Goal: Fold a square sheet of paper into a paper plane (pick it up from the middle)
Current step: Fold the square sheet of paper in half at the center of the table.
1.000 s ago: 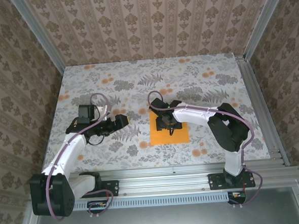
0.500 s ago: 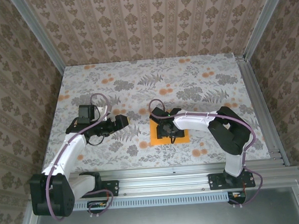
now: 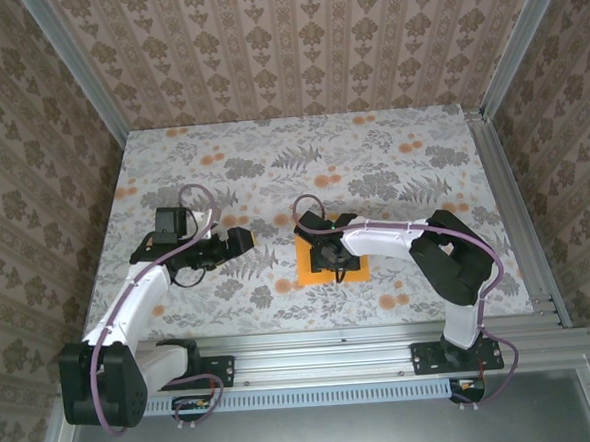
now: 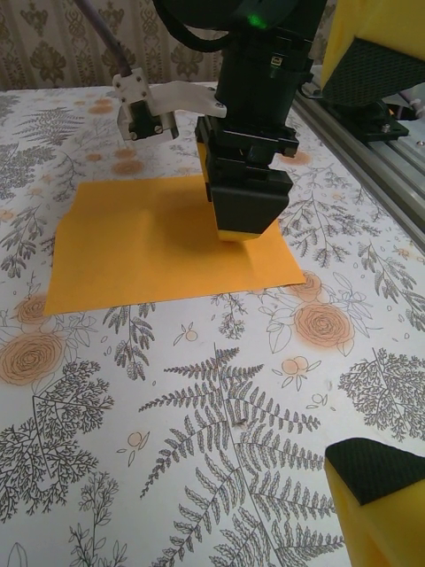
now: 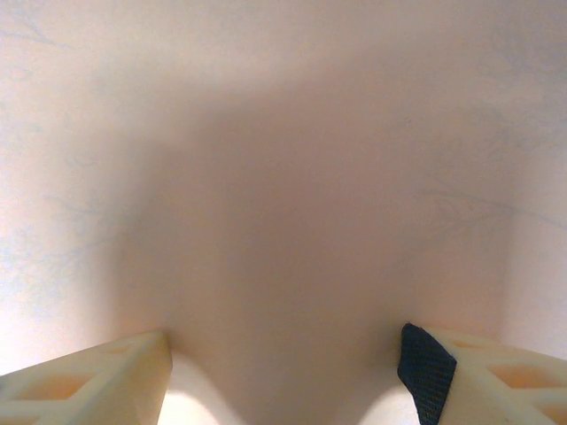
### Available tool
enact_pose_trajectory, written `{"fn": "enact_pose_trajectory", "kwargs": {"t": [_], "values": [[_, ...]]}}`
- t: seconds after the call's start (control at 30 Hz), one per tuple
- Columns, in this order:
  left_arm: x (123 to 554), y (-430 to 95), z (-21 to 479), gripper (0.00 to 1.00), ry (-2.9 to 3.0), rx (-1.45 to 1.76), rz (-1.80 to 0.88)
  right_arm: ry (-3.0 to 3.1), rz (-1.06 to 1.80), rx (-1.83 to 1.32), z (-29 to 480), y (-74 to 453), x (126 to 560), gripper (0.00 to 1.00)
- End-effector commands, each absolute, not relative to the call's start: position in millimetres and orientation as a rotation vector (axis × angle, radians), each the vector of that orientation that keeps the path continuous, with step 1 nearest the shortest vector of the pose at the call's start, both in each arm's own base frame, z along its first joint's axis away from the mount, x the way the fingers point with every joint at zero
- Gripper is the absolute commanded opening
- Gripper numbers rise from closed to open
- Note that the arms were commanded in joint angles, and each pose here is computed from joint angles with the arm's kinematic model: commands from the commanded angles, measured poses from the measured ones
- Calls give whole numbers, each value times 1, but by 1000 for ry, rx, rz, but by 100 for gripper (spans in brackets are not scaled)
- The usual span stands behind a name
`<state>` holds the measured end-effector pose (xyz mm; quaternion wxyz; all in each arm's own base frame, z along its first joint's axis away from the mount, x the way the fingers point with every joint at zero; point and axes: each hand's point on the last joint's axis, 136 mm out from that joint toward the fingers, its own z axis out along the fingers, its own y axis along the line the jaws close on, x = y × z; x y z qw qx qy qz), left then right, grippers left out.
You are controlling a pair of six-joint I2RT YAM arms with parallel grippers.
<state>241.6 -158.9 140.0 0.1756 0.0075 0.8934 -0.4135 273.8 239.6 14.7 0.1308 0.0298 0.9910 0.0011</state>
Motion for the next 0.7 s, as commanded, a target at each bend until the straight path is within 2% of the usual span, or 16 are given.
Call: {"fn": "enact_pose_trajectory", "kwargs": {"t": [0.0, 0.27, 0.37, 0.5, 0.67], "values": [[242, -164, 146, 100, 2519, 75, -1189, 2894, -59, 83, 6, 235, 271, 71], [242, -164, 144, 100, 2519, 76, -1192, 2860, -64, 65, 18, 237, 279, 58], [241, -165, 144, 100, 2518, 80, -1196, 2847, -61, 65, 22, 237, 281, 51], [241, -165, 145, 100, 2516, 80, -1198, 2829, -46, 55, 30, 239, 284, 36], [241, -165, 146, 100, 2513, 79, -1199, 2815, -15, 45, 39, 244, 286, 27]]}}
